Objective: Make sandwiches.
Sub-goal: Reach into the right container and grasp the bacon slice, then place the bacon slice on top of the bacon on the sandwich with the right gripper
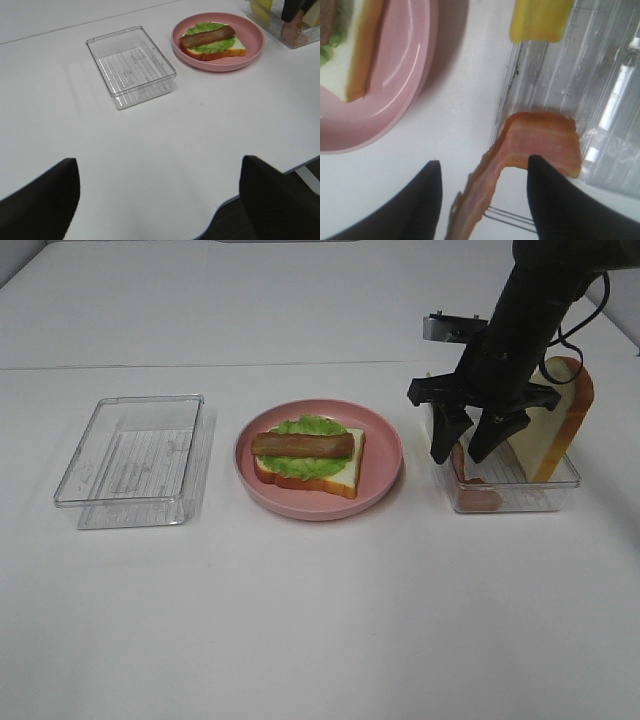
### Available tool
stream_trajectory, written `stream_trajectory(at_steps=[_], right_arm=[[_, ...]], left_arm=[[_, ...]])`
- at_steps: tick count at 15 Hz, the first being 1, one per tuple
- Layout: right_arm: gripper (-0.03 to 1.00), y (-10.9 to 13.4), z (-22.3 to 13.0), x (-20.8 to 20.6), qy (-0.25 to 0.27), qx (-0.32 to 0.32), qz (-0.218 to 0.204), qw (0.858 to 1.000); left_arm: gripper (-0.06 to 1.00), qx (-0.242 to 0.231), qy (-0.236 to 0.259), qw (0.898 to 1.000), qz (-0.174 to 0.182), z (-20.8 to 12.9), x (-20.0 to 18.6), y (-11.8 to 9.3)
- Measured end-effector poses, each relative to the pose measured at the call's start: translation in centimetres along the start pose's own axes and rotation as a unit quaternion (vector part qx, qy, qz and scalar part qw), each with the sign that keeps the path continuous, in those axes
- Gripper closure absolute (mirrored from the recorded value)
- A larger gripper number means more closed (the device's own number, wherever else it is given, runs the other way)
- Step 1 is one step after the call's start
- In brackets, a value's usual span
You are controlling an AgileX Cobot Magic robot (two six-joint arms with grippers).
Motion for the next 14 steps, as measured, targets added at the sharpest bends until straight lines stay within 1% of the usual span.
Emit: stream_trajectory(at_steps=[1,2,5,10,12,14], right_arm=[[0.51,-0.1,-0.1,0.4,0.004,0.0,-0.001,1.0],[0.66,-0.1,0.0,0.5,0.004,0.007,-0.002,1.0],[0.95,-0.1,0.2,0.3,0.001,0.006,-0.004,1.0],[0.97,0.3,0.5,-1.2,0.006,0.002,-0.002,1.0],[0.97,0.9,0.8,-3.7,-0.003,-0.004,0.003,1.0],[0.97,1.8,1.2,-6.6,-0.036,-0.007,0.022,0.999]], left_arm=[[0.12,0.0,0.0,1.0,0.0,0.0,0.0,0.0],[0.12,0.0,0.0,1.0,0.0,0.0,0.0,0.0],[0.12,0.0,0.0,1.0,0.0,0.0,0.0,0.0],[0.12,0.0,0.0,1.0,0.0,0.0,0.0,0.0],[0.12,0.0,0.0,1.0,0.0,0.0,0.0,0.0],[0.12,0.0,0.0,1.0,0.0,0.0,0.0,0.0]])
Point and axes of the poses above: a point on each arm's last joint axis where the gripper is mounted, x pointing out along that axis toward the gripper, y along the wrist's bending axis when the last joint is at zero, z = x × y, the point moved 8 cm from there along x, pointing out along that axis toward the gripper, and after that the axes turned 10 degrees about x, right-handed, at the moved point
